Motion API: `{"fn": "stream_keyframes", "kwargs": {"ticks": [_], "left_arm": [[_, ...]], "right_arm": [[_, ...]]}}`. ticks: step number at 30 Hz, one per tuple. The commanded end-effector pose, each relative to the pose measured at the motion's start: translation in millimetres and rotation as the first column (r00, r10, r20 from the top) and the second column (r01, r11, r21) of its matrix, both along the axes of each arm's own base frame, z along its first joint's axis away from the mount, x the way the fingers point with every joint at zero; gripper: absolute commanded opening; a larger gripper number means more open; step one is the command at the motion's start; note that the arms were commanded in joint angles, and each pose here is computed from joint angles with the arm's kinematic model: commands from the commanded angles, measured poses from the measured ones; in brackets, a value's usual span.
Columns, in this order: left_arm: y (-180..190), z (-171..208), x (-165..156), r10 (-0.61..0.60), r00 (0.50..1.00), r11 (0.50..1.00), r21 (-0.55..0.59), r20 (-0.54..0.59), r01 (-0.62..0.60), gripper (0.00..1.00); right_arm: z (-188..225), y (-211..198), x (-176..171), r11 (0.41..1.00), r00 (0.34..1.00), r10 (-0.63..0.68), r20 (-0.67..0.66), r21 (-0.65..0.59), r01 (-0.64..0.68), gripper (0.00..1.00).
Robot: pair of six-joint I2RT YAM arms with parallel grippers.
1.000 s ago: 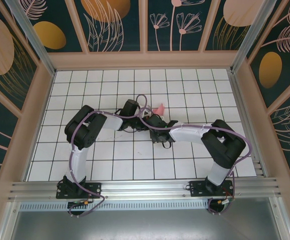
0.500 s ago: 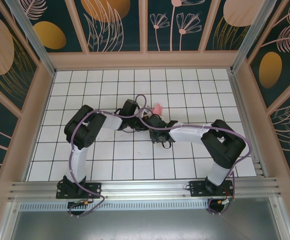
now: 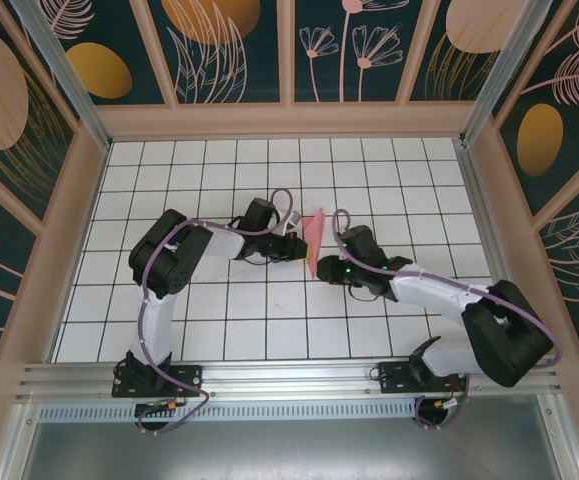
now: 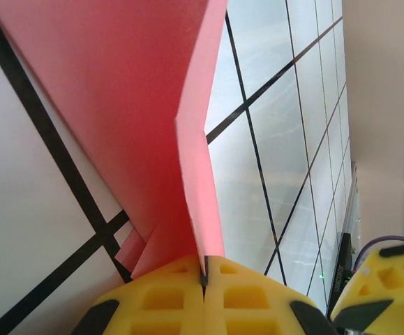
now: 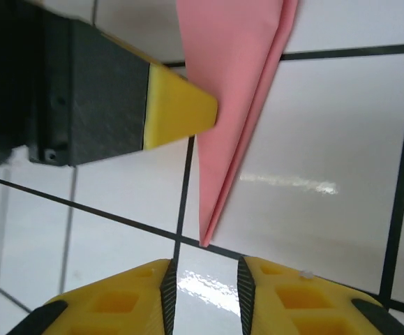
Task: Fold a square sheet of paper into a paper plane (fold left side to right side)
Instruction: Fold the wing for the fifth time at the center of the table.
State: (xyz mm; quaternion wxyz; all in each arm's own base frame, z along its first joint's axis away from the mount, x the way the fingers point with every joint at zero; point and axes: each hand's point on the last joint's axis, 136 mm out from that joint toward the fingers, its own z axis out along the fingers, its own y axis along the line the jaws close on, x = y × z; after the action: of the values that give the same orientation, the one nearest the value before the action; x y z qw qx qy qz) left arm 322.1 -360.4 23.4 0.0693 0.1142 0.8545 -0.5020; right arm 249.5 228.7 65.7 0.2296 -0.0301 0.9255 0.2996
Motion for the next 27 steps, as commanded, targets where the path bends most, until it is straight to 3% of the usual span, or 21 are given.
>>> {"fn": "stream_keyframes", "kwargs": {"ticks": [1,9,27], "left_arm": [[5,-17,0,-0.002,1.0,0.999,0.033,-0.021,0.003,0.0],[4,-19,1,0.0,1.0,0.999,0.034,-0.022,0.001,0.0],[4,-21,1,0.002,1.0,0.999,0.036,-0.023,-0.001,0.0]], "right_arm": [[32,23,-2,0.944,0.998,0.057,0.019,0.323,-0.061,0.32],[24,31,10,0.897,0.998,0.068,-0.017,0.438,-0.054,0.29],[-24,37,17,0.938,0.987,0.073,-0.141,0.346,-0.02,0.25]]}}
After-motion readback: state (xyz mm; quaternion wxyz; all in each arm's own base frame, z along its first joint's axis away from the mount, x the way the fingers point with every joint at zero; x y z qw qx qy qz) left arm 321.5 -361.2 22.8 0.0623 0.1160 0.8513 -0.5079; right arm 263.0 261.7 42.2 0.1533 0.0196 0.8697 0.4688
